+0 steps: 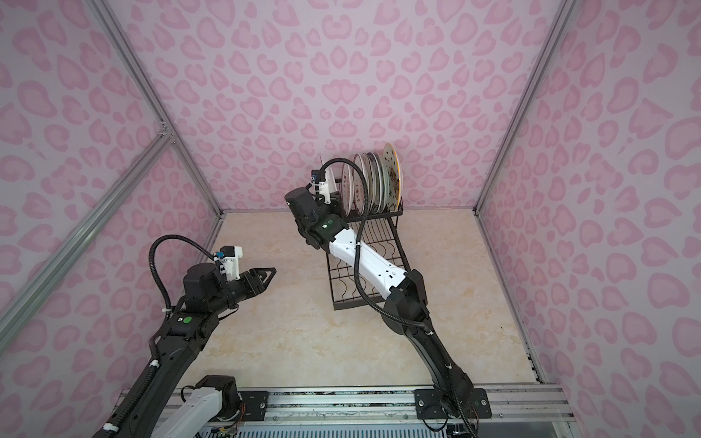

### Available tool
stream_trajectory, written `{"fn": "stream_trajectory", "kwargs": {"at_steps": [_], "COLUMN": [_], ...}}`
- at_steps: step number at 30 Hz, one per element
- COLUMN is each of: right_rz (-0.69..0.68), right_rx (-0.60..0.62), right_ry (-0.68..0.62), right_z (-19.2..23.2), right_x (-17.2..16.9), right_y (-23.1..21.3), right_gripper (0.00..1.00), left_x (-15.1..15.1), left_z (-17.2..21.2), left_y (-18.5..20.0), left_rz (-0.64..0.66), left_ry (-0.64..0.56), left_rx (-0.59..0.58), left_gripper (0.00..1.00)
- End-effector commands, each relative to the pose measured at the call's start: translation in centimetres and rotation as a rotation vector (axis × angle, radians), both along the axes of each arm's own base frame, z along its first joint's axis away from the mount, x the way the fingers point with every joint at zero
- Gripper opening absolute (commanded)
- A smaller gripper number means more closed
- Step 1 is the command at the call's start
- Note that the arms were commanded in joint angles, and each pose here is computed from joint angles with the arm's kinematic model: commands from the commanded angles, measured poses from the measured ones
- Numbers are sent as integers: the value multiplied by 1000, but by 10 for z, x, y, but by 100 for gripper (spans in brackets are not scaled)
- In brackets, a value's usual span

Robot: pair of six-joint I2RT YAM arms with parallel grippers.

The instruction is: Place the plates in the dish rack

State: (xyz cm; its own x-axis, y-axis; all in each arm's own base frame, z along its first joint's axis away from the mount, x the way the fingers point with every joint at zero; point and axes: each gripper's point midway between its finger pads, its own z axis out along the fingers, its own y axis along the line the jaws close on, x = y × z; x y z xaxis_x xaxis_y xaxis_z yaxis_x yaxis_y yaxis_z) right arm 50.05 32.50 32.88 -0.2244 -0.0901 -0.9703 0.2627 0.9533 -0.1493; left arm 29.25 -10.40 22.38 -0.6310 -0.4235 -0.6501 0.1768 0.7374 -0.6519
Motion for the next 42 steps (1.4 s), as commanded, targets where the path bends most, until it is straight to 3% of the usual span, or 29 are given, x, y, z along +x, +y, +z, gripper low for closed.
{"fn": "stream_trajectory", "kwargs": {"at_steps": [1, 18, 42], "right_rz": [-1, 21, 47], "right_rx": [8, 12, 24], "right_ry": [7, 19, 20], "right_z": [-5, -3, 5], "right_x": [-1, -6, -11], "right_y": [2, 5, 2], "right_gripper": [0, 2, 32], "left_x": [2, -3, -6], "left_z": [11, 13, 16], "left_y": [-2, -2, -1], "left_rz": [-12, -16, -14], "left_ry": [-45, -41, -32], "left_rx": [-6, -4, -2], "left_gripper": [52, 52, 54]}}
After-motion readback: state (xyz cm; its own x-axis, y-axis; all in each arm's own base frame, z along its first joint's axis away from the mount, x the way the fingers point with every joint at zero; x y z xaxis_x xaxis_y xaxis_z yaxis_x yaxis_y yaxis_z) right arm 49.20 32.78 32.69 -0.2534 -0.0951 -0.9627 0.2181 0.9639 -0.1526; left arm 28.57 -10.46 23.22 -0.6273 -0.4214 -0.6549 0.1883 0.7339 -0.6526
